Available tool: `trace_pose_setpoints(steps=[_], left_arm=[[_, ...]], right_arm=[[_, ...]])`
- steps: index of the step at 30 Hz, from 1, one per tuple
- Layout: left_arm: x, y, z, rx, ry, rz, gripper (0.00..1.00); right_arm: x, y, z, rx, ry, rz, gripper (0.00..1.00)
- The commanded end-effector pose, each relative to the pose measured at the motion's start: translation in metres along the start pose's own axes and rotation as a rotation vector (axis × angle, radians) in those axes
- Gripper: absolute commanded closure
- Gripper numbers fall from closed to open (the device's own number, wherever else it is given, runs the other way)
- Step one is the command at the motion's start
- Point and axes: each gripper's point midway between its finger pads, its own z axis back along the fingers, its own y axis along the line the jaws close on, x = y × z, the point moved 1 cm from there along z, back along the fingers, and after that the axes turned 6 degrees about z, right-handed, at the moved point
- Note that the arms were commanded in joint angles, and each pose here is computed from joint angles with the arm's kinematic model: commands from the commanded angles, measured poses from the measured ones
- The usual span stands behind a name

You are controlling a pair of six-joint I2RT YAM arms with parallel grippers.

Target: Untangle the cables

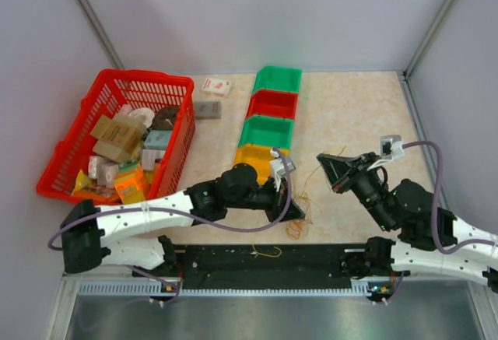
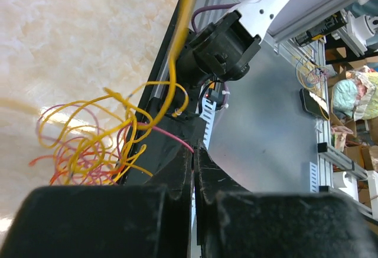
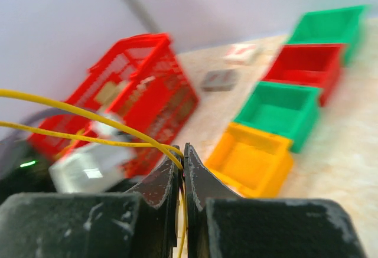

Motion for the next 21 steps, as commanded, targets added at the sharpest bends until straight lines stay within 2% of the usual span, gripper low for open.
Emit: trace_pose_setpoints(steps=[1,4,8,11,15,18,21], left_arm=[[0.032,-0.031,0.033,-0.023,-0.116,-0.093,1.00],[0.041,-0.042,0.054,-0.022,-0.154,-0.131,1.00],[0.063,-0.069,0.091,-0.029,-0.227,-0.198,1.00],[0.084,-0.085,0.113,-0.014,-0.294,-0.242,1.00],[0.107,-0.096,0.128,0.036,-0.329,-0.269,1.00],[0.119,-0.098,0.138,0.080,-0.361,-0.280,1.00],[0.132,-0.109,0.153,0.095,-0.398,-0.306,1.00]], right_arm=[[0.013,-0.088,0.024,-0.471,-0.108,0.038,1.00],[0.012,-0.131,0.047,-0.695,-0.161,0.124,1.00],[-0.006,-0.151,0.050,-0.767,-0.102,0.250,1.00],[-0.035,-0.165,0.039,-0.773,0.023,0.226,1.00],[-0.093,-0.185,0.024,-0.785,0.274,0.127,1.00],[-0.109,-0.202,0.029,-0.838,0.318,0.048,1.00],[-0.101,-0.212,0.039,-0.883,0.278,0.039,1.00]])
